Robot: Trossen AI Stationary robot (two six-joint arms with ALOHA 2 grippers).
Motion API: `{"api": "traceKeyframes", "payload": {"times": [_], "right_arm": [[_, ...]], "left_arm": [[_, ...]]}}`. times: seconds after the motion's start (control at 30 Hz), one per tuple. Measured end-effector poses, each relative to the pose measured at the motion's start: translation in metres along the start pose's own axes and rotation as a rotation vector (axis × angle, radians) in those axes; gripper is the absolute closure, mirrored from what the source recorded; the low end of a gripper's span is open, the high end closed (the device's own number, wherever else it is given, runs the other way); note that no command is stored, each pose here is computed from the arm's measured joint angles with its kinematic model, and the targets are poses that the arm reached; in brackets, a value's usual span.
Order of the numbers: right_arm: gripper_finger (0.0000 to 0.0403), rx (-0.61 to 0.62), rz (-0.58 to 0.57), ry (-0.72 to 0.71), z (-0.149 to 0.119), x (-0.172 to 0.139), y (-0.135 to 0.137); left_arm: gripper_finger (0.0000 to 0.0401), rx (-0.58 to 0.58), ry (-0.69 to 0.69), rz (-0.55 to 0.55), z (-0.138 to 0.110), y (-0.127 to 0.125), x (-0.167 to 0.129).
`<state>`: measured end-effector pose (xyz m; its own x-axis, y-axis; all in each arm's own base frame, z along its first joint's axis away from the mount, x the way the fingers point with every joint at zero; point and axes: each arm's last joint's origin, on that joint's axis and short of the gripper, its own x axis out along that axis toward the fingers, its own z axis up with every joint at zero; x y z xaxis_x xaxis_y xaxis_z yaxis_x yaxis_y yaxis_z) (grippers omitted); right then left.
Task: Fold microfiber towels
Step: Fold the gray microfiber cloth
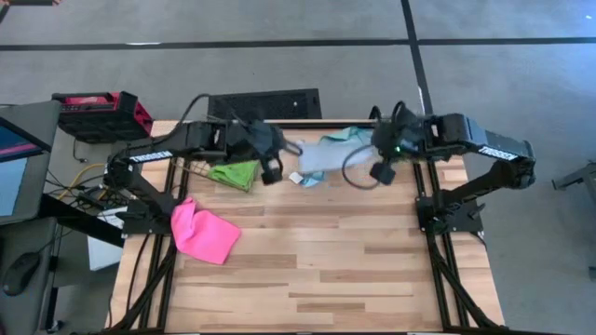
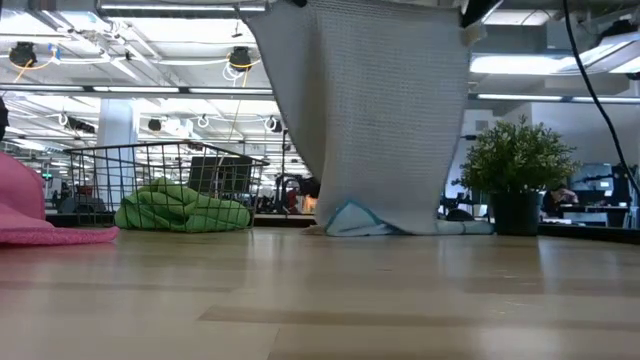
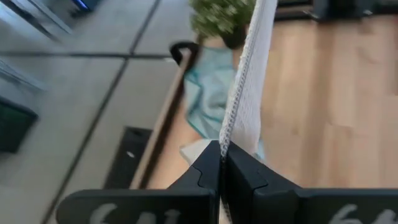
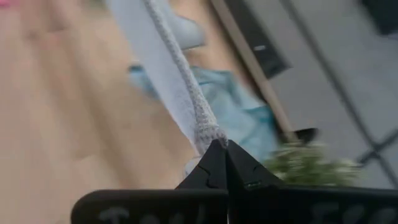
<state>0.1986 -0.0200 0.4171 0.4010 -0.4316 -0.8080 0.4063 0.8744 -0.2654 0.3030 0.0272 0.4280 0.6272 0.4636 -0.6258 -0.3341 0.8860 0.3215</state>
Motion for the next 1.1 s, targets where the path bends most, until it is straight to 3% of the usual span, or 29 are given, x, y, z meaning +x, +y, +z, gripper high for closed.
{"api": "traceKeyframes", "payload": {"times": [0.17, 0.4, 0.67, 1.1], "right_arm": [[0.0401, 0.006, 0.126, -0.001, -0.006, -0.011, 0.028], [0.0401, -0.071, 0.161, 0.07, -0.015, -0.012, 0.063], [0.0401, -0.127, 0.281, 0.109, -0.024, -0.021, 0.081], [0.0401, -0.08, 0.495, 0.195, -0.052, -0.002, 0.138]], "left_arm": [[0.0401, -0.041, 0.103, -0.124, -0.011, -0.026, -0.009], [0.0401, -0.098, 0.199, -0.255, -0.02, -0.066, -0.02], [0.0401, -0.204, 0.257, -0.379, -0.026, -0.108, -0.035], [0.0401, -0.08, 0.435, -0.571, -0.045, -0.194, -0.017]]}}
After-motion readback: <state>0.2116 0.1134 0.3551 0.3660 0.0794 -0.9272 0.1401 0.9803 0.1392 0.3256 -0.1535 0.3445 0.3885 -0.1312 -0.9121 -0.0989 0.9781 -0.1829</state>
